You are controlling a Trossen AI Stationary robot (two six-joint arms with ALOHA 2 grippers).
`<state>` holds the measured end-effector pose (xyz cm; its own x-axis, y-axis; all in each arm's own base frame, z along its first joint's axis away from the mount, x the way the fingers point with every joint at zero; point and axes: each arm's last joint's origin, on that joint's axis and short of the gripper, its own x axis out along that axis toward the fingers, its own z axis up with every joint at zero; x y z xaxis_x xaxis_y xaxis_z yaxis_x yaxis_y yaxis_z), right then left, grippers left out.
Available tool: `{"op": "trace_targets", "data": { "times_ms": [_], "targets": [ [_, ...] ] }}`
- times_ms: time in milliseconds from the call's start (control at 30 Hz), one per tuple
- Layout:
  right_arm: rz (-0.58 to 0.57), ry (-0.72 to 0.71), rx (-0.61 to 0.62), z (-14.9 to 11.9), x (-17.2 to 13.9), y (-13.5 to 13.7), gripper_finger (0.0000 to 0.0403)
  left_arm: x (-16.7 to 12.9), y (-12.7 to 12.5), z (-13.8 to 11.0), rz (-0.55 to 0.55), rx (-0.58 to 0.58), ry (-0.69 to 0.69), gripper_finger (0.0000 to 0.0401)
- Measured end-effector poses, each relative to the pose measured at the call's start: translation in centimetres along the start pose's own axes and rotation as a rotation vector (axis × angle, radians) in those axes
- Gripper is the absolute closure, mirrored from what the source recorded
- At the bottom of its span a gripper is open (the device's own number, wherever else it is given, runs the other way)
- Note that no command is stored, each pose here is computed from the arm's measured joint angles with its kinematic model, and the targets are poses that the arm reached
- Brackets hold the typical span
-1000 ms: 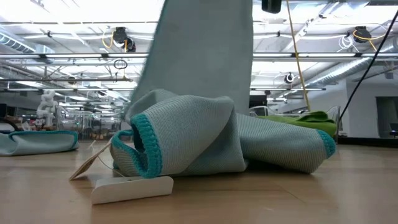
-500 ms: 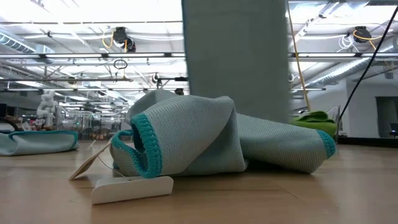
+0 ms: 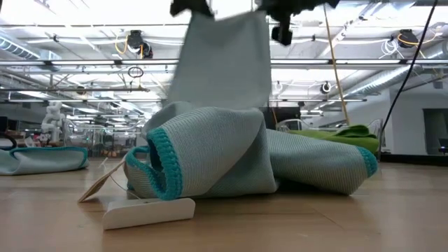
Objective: Sort microfiber towel by color & place in baskets
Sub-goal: Fold the top blue towel
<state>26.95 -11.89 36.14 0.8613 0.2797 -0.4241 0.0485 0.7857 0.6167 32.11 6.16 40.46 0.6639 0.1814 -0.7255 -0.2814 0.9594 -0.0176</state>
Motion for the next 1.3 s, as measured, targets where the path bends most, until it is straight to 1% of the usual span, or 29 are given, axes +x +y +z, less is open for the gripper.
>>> {"op": "trace_targets", "data": {
  "times_ms": [67,167,300,467,533,633,800,867,967,1100,1233,1300],
  "targets": [
    [-0.049,0.003,-0.017,0.3,0.4,-1.7,0.0403,2.0,1.1,-0.8,0.003,0.019,0.016,0.0399],
    [-0.129,0.023,-0.040,0.5,1.3,-4.8,0.0403,4.6,2.8,-2.4,0.036,0.041,0.055,0.0399],
    [-0.211,0.064,-0.018,0.4,2.5,-8.8,0.0403,5.8,5.9,-3.2,0.097,-0.004,0.058,0.0399],
    [-0.262,0.067,0.013,0.4,3.1,-12.1,0.0403,7.2,8.8,-4.4,0.072,-0.040,0.036,0.0399],
    [-0.271,0.066,0.024,0.4,3.1,-12.8,0.0403,7.7,9.6,-4.9,0.059,-0.050,0.016,0.0399],
    [-0.280,0.058,0.019,0.5,2.8,-13.3,0.0403,8.2,10.5,-5.7,0.057,-0.072,0.026,0.0399],
    [-0.277,0.056,-0.019,0.5,2.6,-13.5,0.0403,9.1,10.9,-6.9,0.050,-0.056,0.053,0.0399],
    [-0.282,0.050,-0.040,0.6,2.6,-13.5,0.0403,9.3,11.4,-7.2,0.059,-0.047,0.050,0.0399],
    [-0.320,0.018,-0.065,1.0,2.7,-13.8,0.0403,9.6,12.2,-7.5,0.081,-0.057,0.020,0.0399],
    [-0.340,-0.016,-0.063,1.3,2.9,-14.5,0.0403,9.5,13.7,-7.5,0.125,-0.087,-0.029,0.0398],
    [-0.385,0.014,-0.035,0.8,3.7,-15.7,0.0403,9.5,14.7,-7.9,0.145,-0.106,-0.039,0.0399],
    [-0.386,0.026,-0.025,0.6,4.1,-16.2,0.0403,9.6,14.9,-8.2,0.145,-0.114,-0.032,0.0398]
  ]
}}
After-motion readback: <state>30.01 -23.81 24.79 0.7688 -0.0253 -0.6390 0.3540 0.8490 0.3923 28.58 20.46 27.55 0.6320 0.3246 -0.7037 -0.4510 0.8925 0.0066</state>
